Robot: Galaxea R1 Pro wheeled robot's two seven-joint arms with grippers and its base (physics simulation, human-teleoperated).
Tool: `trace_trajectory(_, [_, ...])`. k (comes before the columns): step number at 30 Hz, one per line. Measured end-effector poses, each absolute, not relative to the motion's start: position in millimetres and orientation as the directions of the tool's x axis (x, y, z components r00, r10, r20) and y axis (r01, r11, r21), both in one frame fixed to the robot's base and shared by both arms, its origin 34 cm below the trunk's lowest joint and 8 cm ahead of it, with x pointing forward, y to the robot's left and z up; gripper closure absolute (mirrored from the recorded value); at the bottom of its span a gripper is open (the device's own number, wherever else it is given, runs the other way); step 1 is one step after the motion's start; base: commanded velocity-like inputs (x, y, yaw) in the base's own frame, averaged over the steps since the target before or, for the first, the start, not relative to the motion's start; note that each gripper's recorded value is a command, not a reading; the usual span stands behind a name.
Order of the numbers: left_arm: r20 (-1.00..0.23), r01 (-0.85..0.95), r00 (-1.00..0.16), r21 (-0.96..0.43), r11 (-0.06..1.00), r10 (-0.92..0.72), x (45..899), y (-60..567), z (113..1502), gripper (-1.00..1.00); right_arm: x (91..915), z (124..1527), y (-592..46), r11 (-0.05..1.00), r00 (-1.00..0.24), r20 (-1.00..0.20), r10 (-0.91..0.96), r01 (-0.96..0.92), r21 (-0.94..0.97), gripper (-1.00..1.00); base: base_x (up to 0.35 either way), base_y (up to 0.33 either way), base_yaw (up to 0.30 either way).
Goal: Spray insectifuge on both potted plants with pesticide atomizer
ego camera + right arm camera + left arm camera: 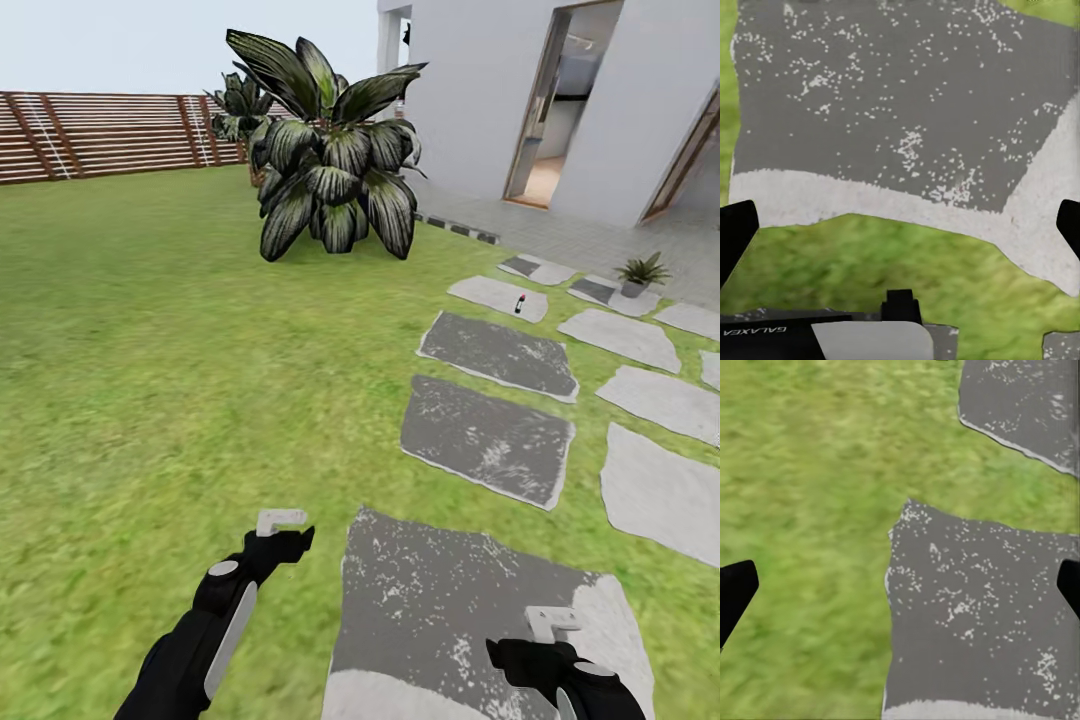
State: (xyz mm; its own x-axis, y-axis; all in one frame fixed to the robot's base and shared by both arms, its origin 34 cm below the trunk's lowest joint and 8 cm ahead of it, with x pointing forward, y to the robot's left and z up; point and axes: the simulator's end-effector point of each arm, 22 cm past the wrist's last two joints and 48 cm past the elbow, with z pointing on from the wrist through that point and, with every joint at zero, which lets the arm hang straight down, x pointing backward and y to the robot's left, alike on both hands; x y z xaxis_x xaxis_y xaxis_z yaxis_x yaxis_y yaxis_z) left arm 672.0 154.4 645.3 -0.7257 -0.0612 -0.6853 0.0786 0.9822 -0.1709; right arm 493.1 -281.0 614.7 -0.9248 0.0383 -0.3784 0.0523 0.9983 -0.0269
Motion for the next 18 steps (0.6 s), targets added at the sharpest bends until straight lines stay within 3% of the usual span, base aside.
trace_trajectory(6, [-0.685,0.078,-0.726,-0.171,0.982,-0.061,671.9,154.5,645.3,-1.00,493.1,614.7,-280.9,0.998,-0.925,-0.378,0.038,0.052,-0.027,-1.00,0.339,0.139,-0.134])
trace_trajectory(18, [-0.685,0.078,-0.726,-0.171,0.982,-0.061,671.9,154.5,645.3,-1.00,493.2,614.7,-280.9,0.998,-0.925,-0.378,0.038,0.052,-0.027,-1.00,0.339,0.139,-0.011])
